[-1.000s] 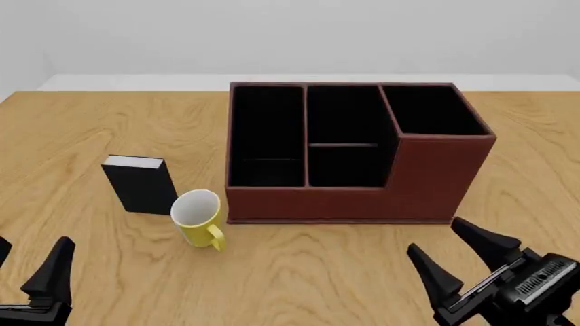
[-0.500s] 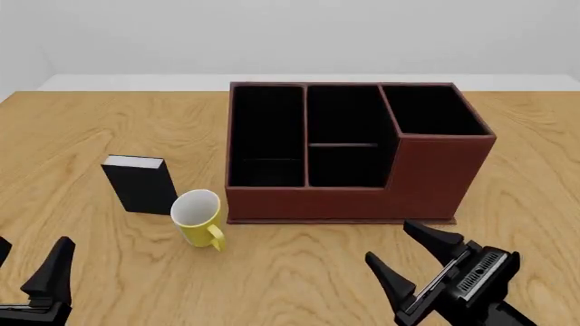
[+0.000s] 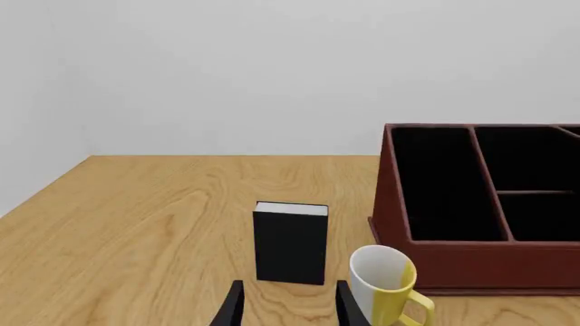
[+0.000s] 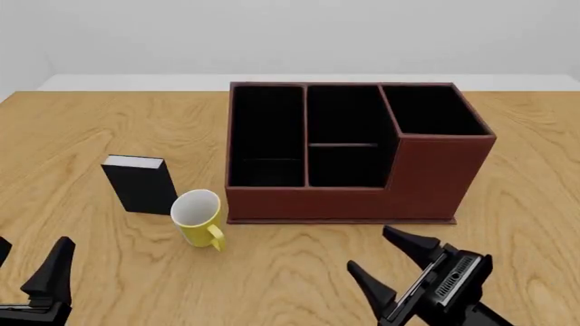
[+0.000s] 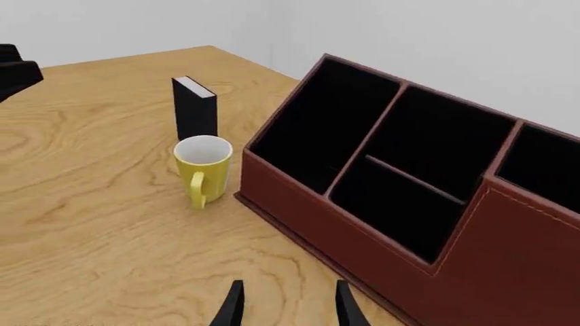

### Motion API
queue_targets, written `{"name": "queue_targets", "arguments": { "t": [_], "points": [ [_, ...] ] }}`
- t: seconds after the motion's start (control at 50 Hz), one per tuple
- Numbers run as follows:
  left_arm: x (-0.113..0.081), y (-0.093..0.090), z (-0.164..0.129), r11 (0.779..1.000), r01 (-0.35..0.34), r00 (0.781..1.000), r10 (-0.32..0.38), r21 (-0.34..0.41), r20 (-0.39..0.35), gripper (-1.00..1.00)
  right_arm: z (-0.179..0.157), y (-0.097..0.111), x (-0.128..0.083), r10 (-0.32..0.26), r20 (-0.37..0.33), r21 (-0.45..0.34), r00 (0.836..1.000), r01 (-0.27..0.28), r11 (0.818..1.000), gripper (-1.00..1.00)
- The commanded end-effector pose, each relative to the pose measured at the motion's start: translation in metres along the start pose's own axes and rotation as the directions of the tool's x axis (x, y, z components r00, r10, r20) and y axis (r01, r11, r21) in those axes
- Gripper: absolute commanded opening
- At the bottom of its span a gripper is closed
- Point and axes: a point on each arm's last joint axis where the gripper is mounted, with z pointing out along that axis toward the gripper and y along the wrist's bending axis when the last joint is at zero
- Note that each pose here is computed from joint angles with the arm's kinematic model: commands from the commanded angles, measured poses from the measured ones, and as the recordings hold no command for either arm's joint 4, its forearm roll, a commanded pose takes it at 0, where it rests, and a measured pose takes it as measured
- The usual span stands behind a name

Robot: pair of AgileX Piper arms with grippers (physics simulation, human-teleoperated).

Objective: Pick up the yellow and white mug and place it to the right of the caddy.

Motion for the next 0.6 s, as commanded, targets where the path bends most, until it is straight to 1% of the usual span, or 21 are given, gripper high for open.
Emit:
{"name": "queue_targets", "arguments": {
  "t": [0.02, 0.3, 0.5, 0.6],
  "points": [
    [0.0, 0.0, 0.0, 1.0, 0.0, 1.0, 0.0, 0.0, 0.0, 1.0, 0.002, 0.005, 0.0, -0.007, 0.014, -0.032, 1.0, 0.007, 0.999, 1.0],
    [0.0, 0.0, 0.0, 1.0, 0.0, 1.0, 0.0, 0.0, 0.0, 1.0, 0.006, 0.014, -0.001, -0.006, 0.029, -0.081, 1.0, 0.008, 0.997, 1.0],
    [0.0, 0.0, 0.0, 1.0, 0.0, 1.0, 0.0, 0.0, 0.0, 1.0, 0.016, 0.02, -0.004, 0.004, 0.032, -0.11, 0.999, -0.001, 0.994, 1.0],
    [0.0, 0.0, 0.0, 1.0, 0.0, 1.0, 0.0, 0.0, 0.0, 1.0, 0.022, 0.023, -0.003, -0.003, 0.033, -0.125, 0.999, 0.008, 0.992, 1.0]
  ]
}}
